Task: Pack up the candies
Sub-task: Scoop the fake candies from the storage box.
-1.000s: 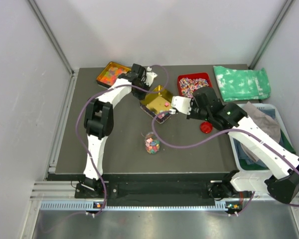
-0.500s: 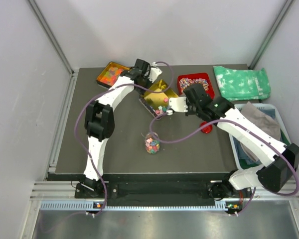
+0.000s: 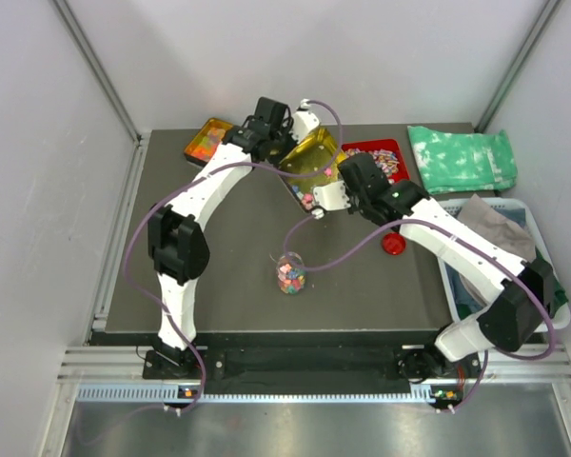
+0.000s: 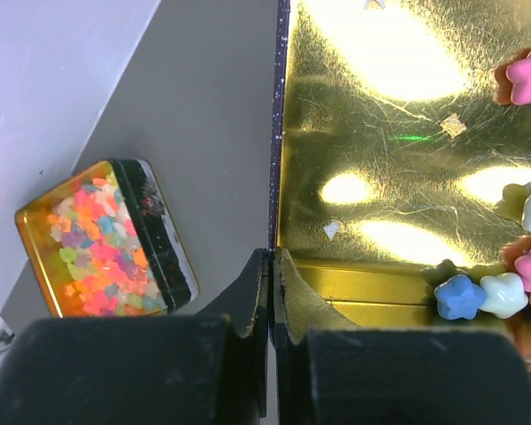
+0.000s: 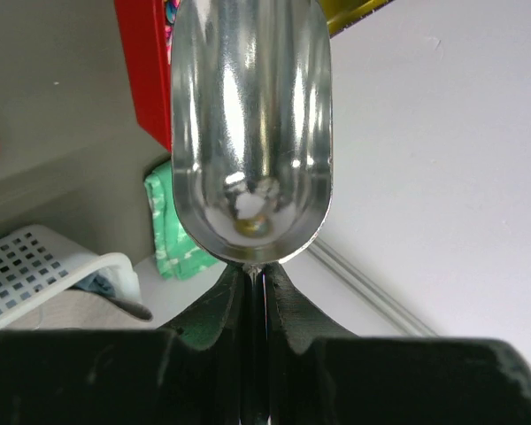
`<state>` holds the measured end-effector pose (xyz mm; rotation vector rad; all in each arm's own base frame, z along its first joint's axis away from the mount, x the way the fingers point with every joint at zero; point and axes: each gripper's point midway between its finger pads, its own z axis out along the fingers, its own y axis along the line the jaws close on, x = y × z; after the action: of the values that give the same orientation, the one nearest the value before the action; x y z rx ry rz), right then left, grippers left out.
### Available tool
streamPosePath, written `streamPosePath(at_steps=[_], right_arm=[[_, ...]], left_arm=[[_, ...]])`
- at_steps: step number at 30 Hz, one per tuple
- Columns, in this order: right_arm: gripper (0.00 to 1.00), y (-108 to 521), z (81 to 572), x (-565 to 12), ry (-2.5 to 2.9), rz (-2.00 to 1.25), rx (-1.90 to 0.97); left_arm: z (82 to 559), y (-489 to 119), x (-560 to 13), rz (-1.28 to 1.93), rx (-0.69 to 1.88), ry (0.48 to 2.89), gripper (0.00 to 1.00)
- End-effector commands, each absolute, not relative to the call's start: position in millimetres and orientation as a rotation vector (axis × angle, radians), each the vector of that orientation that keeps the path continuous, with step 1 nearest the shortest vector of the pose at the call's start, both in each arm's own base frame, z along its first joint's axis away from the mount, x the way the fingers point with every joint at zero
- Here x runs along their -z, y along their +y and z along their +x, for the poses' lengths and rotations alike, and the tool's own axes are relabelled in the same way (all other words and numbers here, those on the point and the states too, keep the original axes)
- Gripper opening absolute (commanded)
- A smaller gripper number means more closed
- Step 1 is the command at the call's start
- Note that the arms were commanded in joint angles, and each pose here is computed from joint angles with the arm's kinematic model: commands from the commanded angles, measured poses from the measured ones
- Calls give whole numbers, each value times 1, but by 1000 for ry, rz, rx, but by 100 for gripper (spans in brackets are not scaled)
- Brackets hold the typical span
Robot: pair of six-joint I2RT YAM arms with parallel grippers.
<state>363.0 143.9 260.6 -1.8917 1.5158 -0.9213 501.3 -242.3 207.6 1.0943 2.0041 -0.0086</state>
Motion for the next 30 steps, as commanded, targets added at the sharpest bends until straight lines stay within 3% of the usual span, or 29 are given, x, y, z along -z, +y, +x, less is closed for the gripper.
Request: streamPosePath(at_steps=[1,30], right_arm=[[0,153,383,-296,1431,-1811,1044],[0,160,383,-239,1204,-2217,1179]], left_arm=[[500,-249,-262,1061,30,1849,0],[472,-277,-267,1188,30,1770,0]])
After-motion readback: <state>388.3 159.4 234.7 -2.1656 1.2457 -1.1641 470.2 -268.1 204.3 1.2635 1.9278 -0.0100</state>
